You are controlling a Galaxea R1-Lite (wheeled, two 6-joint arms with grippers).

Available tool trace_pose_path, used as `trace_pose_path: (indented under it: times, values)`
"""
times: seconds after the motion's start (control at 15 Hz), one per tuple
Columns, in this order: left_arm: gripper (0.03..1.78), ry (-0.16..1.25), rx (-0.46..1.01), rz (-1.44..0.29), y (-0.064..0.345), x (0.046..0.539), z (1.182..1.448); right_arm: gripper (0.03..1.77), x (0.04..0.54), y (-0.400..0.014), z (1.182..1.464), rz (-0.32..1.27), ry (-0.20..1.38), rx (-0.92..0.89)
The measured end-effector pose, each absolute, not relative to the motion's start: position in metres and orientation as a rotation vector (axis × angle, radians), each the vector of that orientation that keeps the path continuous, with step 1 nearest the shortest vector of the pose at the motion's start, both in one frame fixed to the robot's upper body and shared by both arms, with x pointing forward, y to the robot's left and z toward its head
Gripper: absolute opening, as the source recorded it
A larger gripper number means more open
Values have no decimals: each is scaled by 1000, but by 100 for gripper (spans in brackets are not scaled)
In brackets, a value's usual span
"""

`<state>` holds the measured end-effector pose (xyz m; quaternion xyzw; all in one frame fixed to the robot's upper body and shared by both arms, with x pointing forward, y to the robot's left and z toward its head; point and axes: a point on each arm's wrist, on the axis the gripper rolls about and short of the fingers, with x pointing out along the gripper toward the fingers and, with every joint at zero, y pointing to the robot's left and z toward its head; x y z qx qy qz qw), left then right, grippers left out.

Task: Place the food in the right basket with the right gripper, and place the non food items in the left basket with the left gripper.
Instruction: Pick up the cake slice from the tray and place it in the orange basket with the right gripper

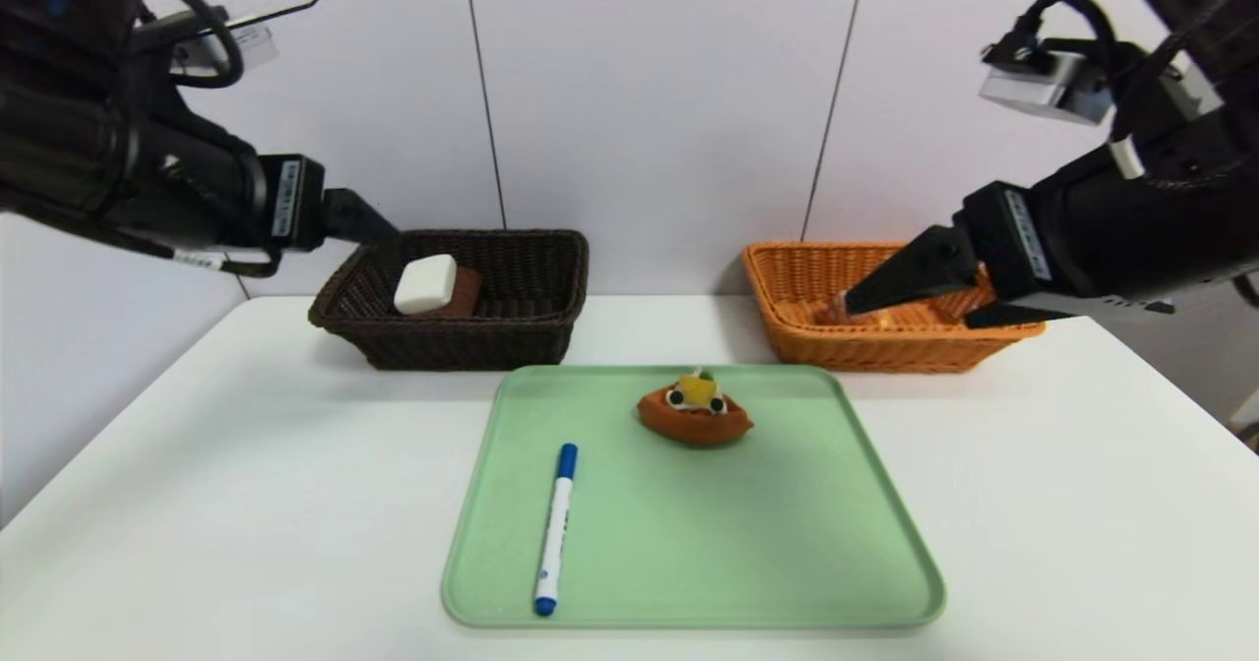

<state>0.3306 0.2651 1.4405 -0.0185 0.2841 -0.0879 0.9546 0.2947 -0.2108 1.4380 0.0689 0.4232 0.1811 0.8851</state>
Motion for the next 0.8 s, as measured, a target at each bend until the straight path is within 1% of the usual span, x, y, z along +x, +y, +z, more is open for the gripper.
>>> trace_pose_path:
  times: [0.13, 0.27, 0.53, 0.8]
  values:
    - [167, 594, 32, -200, 273, 300, 1432, 170, 308, -196, 1429, 430, 918, 24]
    - [168, 617, 59, -213, 280, 273, 1421, 170, 321, -183, 1416, 487, 941, -83]
    - [169, 650, 56, -221, 290, 234, 1398, 170, 343, -163, 1389, 540, 1002, -217]
    - [169, 662, 52, -226, 296, 209, 1381, 170, 351, -146, 1374, 608, 1045, -259]
